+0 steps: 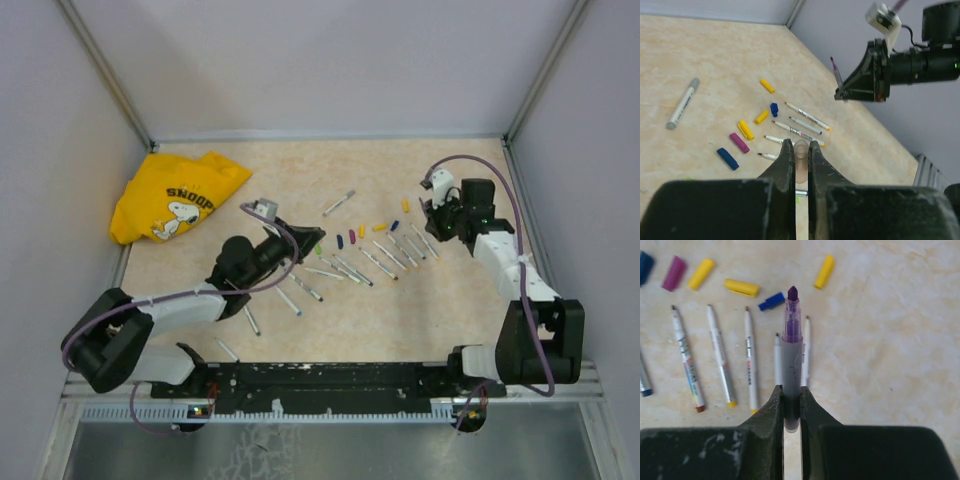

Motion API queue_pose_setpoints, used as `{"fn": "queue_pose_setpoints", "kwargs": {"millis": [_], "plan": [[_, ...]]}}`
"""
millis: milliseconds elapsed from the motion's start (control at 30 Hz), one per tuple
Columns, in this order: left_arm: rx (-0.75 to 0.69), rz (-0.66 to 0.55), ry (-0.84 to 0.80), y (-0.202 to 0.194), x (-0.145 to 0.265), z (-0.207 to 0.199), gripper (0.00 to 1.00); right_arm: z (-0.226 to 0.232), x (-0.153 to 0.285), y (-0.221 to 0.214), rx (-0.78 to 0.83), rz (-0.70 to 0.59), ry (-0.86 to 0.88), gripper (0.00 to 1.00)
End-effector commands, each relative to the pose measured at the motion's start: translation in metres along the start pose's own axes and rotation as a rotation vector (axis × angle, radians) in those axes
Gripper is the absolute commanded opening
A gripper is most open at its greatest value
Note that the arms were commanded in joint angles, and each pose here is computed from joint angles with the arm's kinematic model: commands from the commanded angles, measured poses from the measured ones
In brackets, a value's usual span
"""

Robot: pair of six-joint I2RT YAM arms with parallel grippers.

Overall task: Open the pen caps
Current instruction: Place the pen at the center of the board.

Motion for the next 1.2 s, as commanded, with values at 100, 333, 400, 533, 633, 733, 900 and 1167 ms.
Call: {"fn": "queue_pose_setpoints", "kwargs": {"millis": [100, 333, 400, 533, 633, 733, 900, 1167], "plan": [[-0.195, 0.010, 0.095, -0.023, -0.007, -0.004, 0.00, -0.045, -0.007, -0.004, 0.005, 0.078, -0.184, 0.00], [-0.239, -0.013, 0.104, -0.026, -0.004, -0.014, 0.00, -0.057, -0.024, -0.022, -0.013, 0.168, -0.215, 0.00], [-0.251, -0.008, 0.105, -0.027, -0.005, -0.016, 0.00, -0.060, -0.029, -0.027, -0.016, 0.196, -0.229, 0.00], [-0.257, -0.009, 0.105, -0.027, -0.004, -0.017, 0.00, -0.064, -0.035, -0.038, -0.041, 0.235, -0.223, 0.00], [-0.256, -0.022, 0.108, -0.027, -0.001, -0.016, 0.00, -0.065, -0.039, -0.044, -0.062, 0.261, -0.202, 0.00], [-0.252, -0.034, 0.110, -0.026, 0.002, -0.016, 0.00, -0.065, -0.042, -0.048, -0.072, 0.280, -0.189, 0.00], [-0.250, -0.042, 0.109, -0.025, 0.003, -0.016, 0.00, -0.066, -0.046, -0.054, -0.084, 0.314, -0.189, 0.00], [-0.244, -0.056, 0.112, -0.026, 0.007, -0.014, 0.00, -0.067, -0.054, -0.068, -0.112, 0.374, -0.177, 0.07]]}}
Point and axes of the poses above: each gripper's point midway between its finger pads, its own x axis back along the fingers, its own z axis along the line the jaws close on, y = z × x, the point moved 6 cm from there along x, back along the fingers, and after that the axes turned 4 degrees about -x, right-handed, at the moved point
